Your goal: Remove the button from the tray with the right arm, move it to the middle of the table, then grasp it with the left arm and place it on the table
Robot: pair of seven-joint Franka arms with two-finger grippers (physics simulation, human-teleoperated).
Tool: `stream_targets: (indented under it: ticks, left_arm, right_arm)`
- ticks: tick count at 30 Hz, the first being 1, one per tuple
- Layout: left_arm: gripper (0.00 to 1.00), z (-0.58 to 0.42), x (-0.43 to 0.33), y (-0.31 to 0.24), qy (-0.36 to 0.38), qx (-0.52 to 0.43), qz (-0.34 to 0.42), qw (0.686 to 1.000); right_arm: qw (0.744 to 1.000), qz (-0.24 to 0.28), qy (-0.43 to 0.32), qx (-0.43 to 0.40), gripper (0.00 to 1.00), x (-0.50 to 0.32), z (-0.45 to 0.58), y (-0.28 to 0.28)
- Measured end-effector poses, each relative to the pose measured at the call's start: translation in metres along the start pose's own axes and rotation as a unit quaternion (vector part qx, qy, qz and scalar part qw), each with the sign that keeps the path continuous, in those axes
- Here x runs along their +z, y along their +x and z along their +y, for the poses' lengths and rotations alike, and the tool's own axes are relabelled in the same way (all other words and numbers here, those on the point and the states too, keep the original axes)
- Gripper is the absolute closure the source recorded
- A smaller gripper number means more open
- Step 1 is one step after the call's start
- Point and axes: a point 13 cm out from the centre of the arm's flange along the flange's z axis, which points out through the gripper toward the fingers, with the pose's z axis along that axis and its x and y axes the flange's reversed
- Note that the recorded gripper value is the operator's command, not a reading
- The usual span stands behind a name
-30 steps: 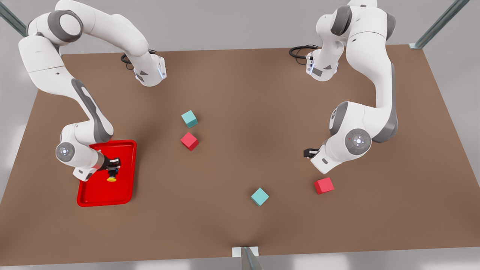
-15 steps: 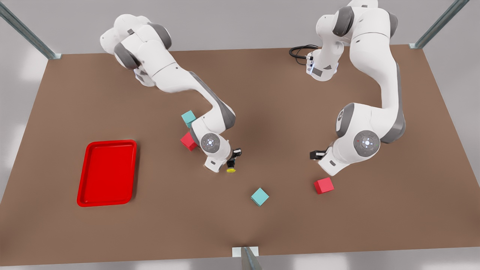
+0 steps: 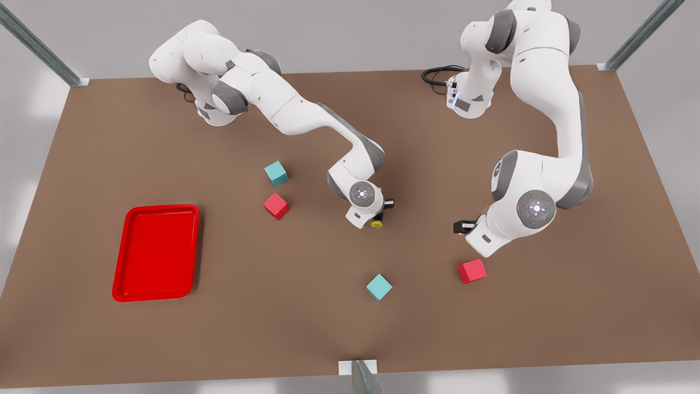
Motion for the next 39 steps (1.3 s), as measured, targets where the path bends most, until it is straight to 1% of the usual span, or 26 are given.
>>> stream_targets:
  ticks: [2,3,4,6,7,9,11,13,15,16,17,19,20,21,22,23,24,25,26,27,28,29,30,39]
  left_arm:
    - [0.00,-0.006,-0.011,0.002,-0.003,0.005,0.019,1.000]
    - [0.00,-0.001,-0.005,0.009,-0.005,0.002,0.044,0.999]
    - [0.00,0.002,0.005,0.016,-0.006,0.000,0.072,0.997]
    - [0.00,-0.013,0.021,0.035,-0.007,0.008,0.118,0.993]
    - [0.00,-0.042,0.031,0.049,-0.010,0.026,0.140,0.990]
    - [0.00,-0.110,0.045,0.081,-0.011,0.066,0.167,0.984]
    - [0.00,-0.156,0.057,0.099,-0.006,0.085,0.177,0.981]
    - [0.00,-0.177,0.074,0.099,-0.002,0.085,0.176,0.981]
    - [0.00,-0.186,0.096,0.086,0.001,0.075,0.168,0.983]
    - [0.00,-0.191,0.104,0.081,0.003,0.073,0.160,0.984]
    - [0.00,-0.200,0.110,0.077,0.004,0.073,0.152,0.986]
    - [0.00,-0.224,0.127,0.076,0.004,0.082,0.138,0.987]
    - [0.00,-0.238,0.135,0.079,0.003,0.088,0.132,0.987]
    - [0.00,-0.247,0.144,0.080,-0.002,0.093,0.127,0.988]
    - [0.00,-0.254,0.153,0.082,-0.009,0.097,0.123,0.988]
    - [0.00,-0.261,0.162,0.084,-0.016,0.102,0.120,0.987]
    - [0.00,-0.266,0.174,0.086,-0.024,0.106,0.118,0.987]
    - [0.00,-0.269,0.183,0.086,-0.031,0.109,0.116,0.987]
    - [0.00,-0.269,0.191,0.084,-0.038,0.110,0.113,0.987]
    - [0.00,-0.266,0.199,0.082,-0.047,0.110,0.110,0.987]
    - [0.00,-0.264,0.206,0.079,-0.053,0.109,0.108,0.987]
    - [0.00,-0.261,0.211,0.076,-0.058,0.107,0.105,0.987]
    - [0.00,-0.257,0.215,0.073,-0.062,0.106,0.102,0.987]
    - [0.00,-0.240,0.266,0.081,-0.110,0.118,0.091,0.983]
  right_arm:
    - [1.000,0.001,0.002,0.012,0.00,-0.001,0.000,0.001]
    - [1.000,-0.001,-0.003,0.017,0.00,-0.015,0.003,0.001]
    - [1.000,0.000,-0.006,0.027,0.00,-0.035,-0.002,0.001]
    - [0.998,0.024,-0.005,0.059,0.00,-0.088,-0.043,0.021]
    - [0.996,0.032,-0.005,0.078,0.00,-0.124,-0.080,0.033]
    - [0.991,0.029,-0.004,0.128,0.00,-0.196,-0.185,0.048]
    - [0.983,0.008,0.001,0.183,0.00,-0.261,-0.310,0.055]
    - [0.971,-0.023,0.008,0.237,0.00,-0.322,-0.429,0.045]
    - [0.954,-0.063,0.019,0.293,0.00,-0.392,-0.547,0.037]
    - [0.943,-0.092,0.020,0.320,0.00,-0.442,-0.604,0.040]
    - [0.929,-0.121,0.021,0.349,0.00,-0.493,-0.659,0.053]
    - [0.896,-0.160,0.024,0.415,0.00,-0.567,-0.766,0.105]
    - [0.878,-0.172,0.022,0.447,0.00,-0.591,-0.816,0.134]
    - [0.861,-0.172,0.020,0.479,0.00,-0.600,-0.864,0.166]
    - [0.848,-0.160,0.017,0.506,0.00,-0.594,-0.905,0.196]
    - [0.846,-0.145,0.016,0.513,0.00,-0.583,-0.930,0.207]
    - [0.866,-0.126,0.019,0.483,0.00,-0.569,-0.918,0.179]
    - [0.908,-0.109,0.034,0.403,0.00,-0.556,-0.850,0.112]
    - [0.952,-0.093,0.056,0.287,0.00,-0.539,-0.731,0.043]
    - [0.977,-0.079,0.077,0.180,0.00,-0.518,-0.613,0.006]
    - [0.987,-0.068,0.090,0.110,0.00,-0.499,-0.538,-0.005]
    - [0.990,-0.061,0.095,0.081,0.00,-0.488,-0.511,-0.009]
    - [0.991,-0.059,0.097,0.073,0.00,-0.485,-0.508,-0.011]
    - [0.993,-0.044,0.104,0.037,0.00,-0.483,-0.506,-0.006]
